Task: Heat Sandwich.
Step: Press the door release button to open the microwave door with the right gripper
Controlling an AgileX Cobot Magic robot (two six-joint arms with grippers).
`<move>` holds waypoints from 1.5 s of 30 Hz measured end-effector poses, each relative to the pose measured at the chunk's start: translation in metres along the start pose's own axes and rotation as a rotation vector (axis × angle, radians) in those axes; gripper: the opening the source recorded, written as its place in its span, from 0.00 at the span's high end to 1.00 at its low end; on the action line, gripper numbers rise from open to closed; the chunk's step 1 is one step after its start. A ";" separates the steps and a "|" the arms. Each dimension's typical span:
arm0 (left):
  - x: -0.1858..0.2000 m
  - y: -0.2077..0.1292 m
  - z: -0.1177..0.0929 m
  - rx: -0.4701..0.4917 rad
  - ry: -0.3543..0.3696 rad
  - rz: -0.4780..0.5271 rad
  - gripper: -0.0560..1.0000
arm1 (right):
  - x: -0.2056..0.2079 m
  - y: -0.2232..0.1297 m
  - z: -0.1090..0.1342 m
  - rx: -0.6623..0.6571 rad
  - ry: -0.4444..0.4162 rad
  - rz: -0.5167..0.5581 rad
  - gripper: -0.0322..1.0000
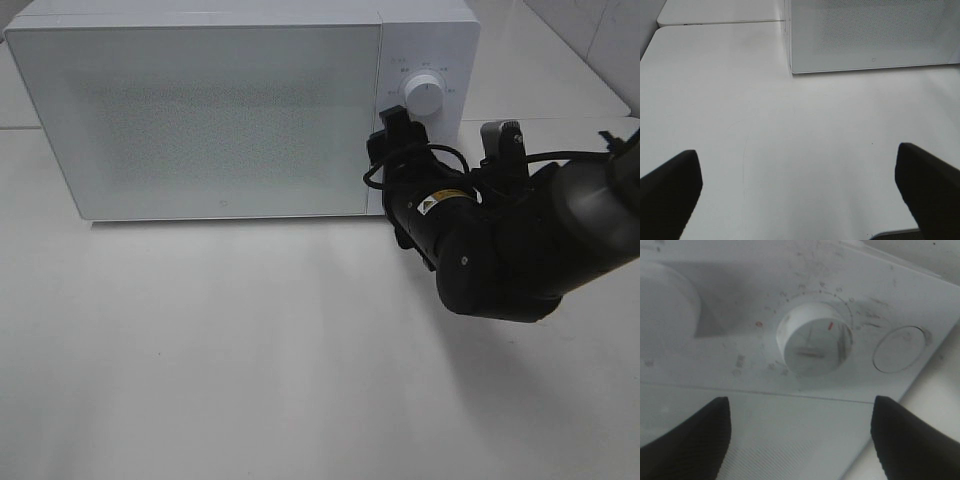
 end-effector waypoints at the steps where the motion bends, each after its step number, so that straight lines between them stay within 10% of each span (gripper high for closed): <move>1: 0.000 0.000 0.000 0.000 0.000 0.000 0.01 | 0.000 0.000 0.000 0.000 0.000 0.000 0.23; 20: 0.000 0.000 0.000 0.000 0.000 0.000 0.01 | 0.064 0.028 0.018 0.932 -0.141 0.549 0.23; 31: 0.000 0.000 0.000 0.000 0.000 0.000 0.01 | 0.107 0.059 0.039 1.199 -0.244 0.741 0.23; 45: 0.000 0.000 0.000 0.000 0.000 0.000 0.01 | 0.172 0.089 0.071 1.226 -0.242 0.739 0.23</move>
Point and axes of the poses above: a point on each arm's last joint axis where the gripper is mounted, x pointing back along that axis away from the gripper, z along the wrist's bending axis when the last joint is at zero, y = z × x, the point moved 3 cm from there along -x, pointing out along that axis toward the gripper
